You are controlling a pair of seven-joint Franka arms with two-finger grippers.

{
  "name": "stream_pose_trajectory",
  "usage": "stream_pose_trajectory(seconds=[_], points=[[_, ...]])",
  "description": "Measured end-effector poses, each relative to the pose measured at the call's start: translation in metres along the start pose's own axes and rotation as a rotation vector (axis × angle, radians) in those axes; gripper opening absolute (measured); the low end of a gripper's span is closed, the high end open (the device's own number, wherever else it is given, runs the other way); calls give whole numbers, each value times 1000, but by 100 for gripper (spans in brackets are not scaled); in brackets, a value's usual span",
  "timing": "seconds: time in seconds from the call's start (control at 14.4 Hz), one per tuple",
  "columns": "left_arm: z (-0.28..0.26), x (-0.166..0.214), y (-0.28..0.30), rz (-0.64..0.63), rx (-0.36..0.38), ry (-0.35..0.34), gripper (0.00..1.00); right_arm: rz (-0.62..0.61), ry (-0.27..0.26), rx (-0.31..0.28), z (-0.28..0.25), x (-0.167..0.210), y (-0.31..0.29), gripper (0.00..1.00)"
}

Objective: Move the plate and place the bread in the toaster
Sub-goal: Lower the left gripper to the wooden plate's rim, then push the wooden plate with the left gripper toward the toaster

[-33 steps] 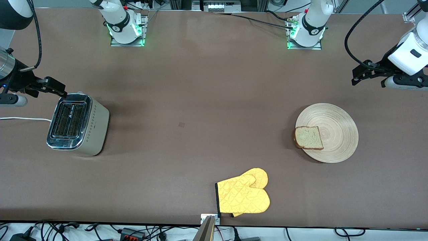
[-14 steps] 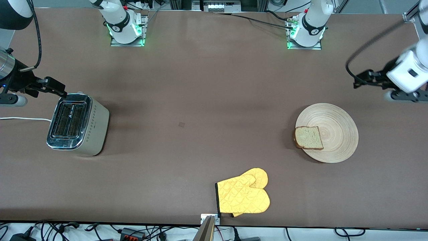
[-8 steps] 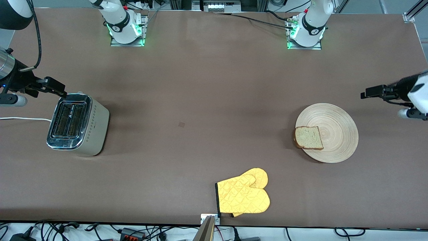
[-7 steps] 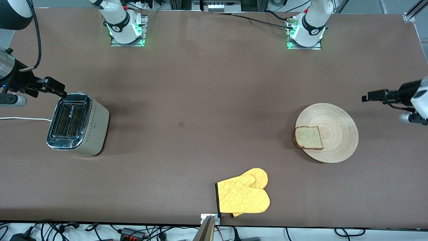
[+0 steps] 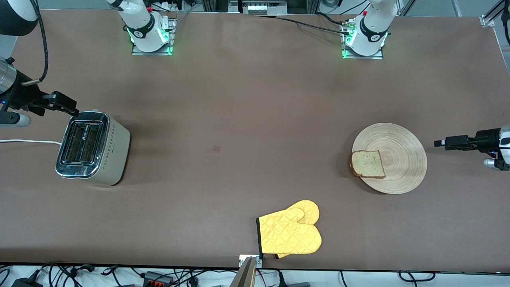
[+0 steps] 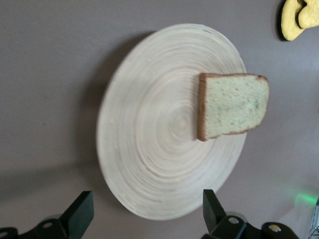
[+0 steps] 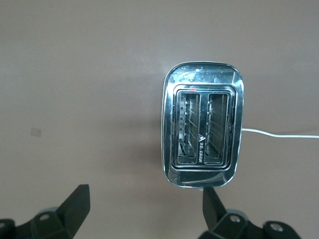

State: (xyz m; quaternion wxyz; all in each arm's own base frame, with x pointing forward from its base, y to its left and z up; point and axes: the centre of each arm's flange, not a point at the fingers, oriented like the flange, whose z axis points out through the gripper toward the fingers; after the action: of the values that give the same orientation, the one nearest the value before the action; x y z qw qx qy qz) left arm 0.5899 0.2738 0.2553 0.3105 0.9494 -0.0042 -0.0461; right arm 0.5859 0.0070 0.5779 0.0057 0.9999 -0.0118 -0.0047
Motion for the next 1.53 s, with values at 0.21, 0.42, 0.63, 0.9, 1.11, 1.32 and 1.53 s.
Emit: stream_pose_trajectory(seconds=[0.21, 0.42, 0.63, 0.9, 1.11, 1.32, 1.53], points=[[27, -7, -53, -9, -79, 80, 93, 0, 0, 0, 0, 0, 0, 100], [51, -13, -78, -13, -142, 102, 77, 0, 0, 0, 0, 0, 1, 100], [73, -8, -79, -17, -202, 120, 67, 1, 0, 0, 0, 0, 1, 100], [92, -5, -78, -20, -241, 108, 45, 1, 0, 0, 0, 0, 1, 100], [99, -9, -78, -23, -278, 87, 14, 2, 0, 0, 0, 0, 2, 100], [103, -7, -62, 5, -354, 40, 11, 5, 0, 0, 0, 0, 4, 100], [127, 7, -10, 87, -471, -55, 11, 5, 7, 0, -3, 1, 4, 100]])
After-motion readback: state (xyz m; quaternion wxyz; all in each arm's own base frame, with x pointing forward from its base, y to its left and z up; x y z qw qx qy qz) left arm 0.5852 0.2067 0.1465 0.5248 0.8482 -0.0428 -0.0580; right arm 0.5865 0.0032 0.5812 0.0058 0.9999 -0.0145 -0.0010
